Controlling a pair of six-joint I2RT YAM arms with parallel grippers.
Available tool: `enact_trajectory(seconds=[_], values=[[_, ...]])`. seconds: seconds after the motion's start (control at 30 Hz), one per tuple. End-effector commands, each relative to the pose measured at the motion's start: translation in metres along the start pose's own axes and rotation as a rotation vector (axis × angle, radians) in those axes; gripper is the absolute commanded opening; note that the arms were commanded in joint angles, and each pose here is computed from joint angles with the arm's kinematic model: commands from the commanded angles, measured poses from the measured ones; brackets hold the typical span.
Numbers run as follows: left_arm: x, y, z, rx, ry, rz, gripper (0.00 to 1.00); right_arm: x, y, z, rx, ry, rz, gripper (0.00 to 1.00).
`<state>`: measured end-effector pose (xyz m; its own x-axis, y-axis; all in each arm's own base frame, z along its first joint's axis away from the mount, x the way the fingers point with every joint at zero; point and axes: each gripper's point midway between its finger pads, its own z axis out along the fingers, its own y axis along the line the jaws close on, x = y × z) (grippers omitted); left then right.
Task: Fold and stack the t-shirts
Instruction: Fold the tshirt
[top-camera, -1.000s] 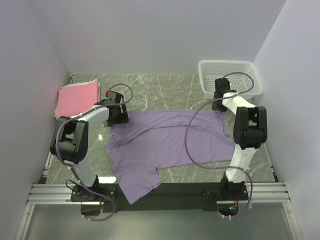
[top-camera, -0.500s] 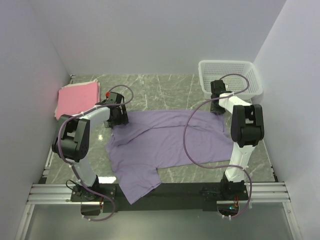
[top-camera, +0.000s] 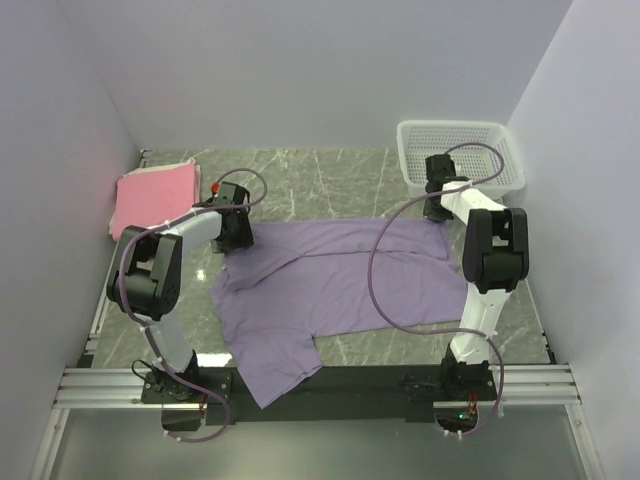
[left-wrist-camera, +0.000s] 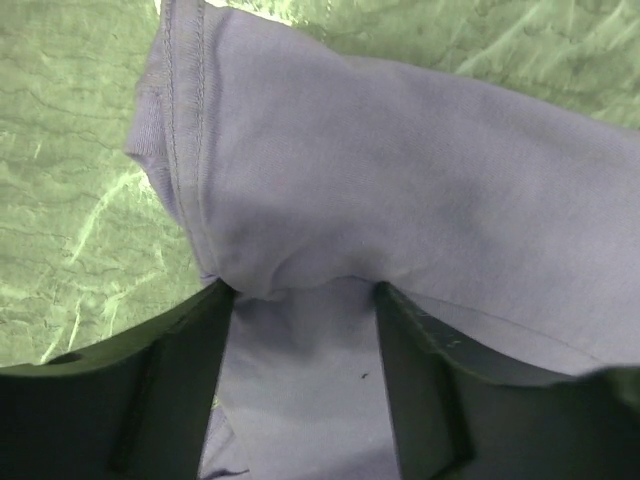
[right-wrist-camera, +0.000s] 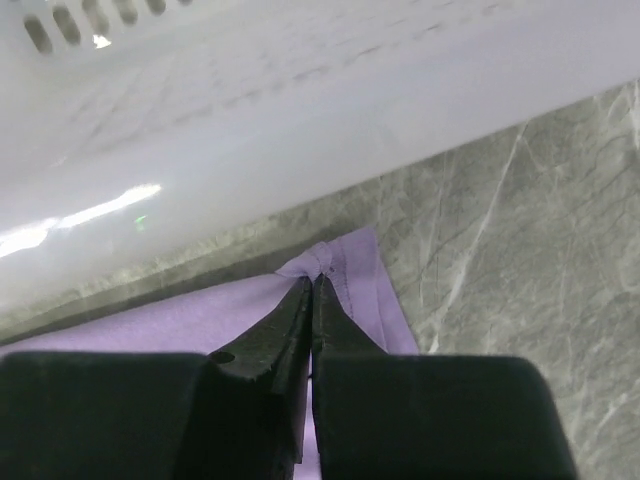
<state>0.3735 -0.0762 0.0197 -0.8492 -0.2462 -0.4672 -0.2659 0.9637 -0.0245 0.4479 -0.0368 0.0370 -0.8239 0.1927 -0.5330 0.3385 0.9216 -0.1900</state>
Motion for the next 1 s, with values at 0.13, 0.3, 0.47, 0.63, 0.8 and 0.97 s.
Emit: enact_trajectory(seconds=[0.13, 0.3, 0.47, 0.63, 0.8, 0.97], values=[[0.034, 0.010, 0.019, -0.032, 0.124, -0.047, 0.49, -0.021, -0.025, 0.001, -0.129, 0.036, 0.297, 0.04], [0.041, 0.014, 0.023, -0.036, 0.151, -0.064, 0.41, -0.018, -0.035, 0.010, -0.280, 0.100, 0.496, 0.05], [0.044, 0.016, 0.025, -0.041, 0.166, -0.075, 0.38, -0.030, -0.028, 0.002, -0.445, 0.094, 0.588, 0.07], [0.047, 0.017, 0.028, -0.044, 0.182, -0.079, 0.36, -0.045, -0.026, -0.005, -0.552, 0.076, 0.665, 0.11], [0.047, 0.019, 0.028, -0.047, 0.178, -0.093, 0.34, -0.046, -0.042, 0.003, -0.456, 0.066, 0.677, 0.14], [0.047, 0.018, 0.028, -0.035, 0.182, -0.099, 0.35, -0.038, -0.064, 0.018, -0.336, 0.063, 0.683, 0.17]])
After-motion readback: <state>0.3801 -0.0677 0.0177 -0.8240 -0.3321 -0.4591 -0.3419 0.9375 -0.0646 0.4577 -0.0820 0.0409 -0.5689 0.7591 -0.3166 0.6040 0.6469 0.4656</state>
